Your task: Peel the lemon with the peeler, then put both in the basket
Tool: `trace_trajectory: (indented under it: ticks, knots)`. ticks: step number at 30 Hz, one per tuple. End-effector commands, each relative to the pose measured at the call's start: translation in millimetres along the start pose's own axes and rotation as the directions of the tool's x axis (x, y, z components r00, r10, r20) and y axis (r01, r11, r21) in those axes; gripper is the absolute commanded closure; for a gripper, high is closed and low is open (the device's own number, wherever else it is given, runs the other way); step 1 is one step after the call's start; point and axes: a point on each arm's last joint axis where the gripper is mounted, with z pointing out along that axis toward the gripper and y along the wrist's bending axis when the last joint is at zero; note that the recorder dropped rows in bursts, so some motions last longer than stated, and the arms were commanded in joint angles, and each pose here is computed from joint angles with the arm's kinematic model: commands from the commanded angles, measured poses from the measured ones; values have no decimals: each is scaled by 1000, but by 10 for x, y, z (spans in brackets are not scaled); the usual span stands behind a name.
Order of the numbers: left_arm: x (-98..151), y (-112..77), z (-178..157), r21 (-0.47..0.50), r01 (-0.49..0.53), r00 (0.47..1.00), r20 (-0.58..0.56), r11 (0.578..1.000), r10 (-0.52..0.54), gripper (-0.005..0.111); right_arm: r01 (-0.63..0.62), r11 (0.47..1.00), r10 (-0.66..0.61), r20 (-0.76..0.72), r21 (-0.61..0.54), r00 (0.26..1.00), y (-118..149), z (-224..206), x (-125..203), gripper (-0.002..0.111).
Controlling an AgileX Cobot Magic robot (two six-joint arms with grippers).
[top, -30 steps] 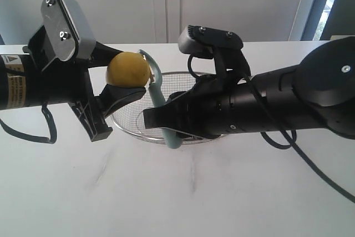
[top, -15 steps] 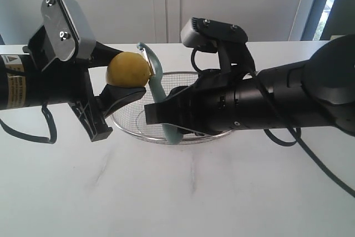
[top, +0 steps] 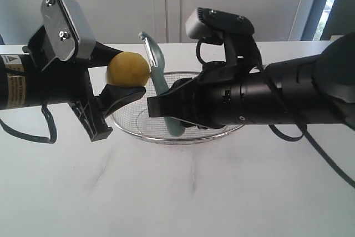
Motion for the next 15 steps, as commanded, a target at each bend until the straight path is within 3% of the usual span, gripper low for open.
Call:
trace_trajectory:
  ticks: [1,9,15]
  knots:
    - [-36,-3,-26,2,6,1000,18,1000,-6,107,28,1000,-28,43,-6,999,39,-109,-55,108]
    - [-36,-3,-26,2,6,1000,18,1000,-6,107,72,992,-62,102,-102,993,235,-536,-113,108]
    - [-36,-3,-26,2,6,1000,18,1000,-6,107,202,969,-166,233,-142,958,409,-1133,-129,108]
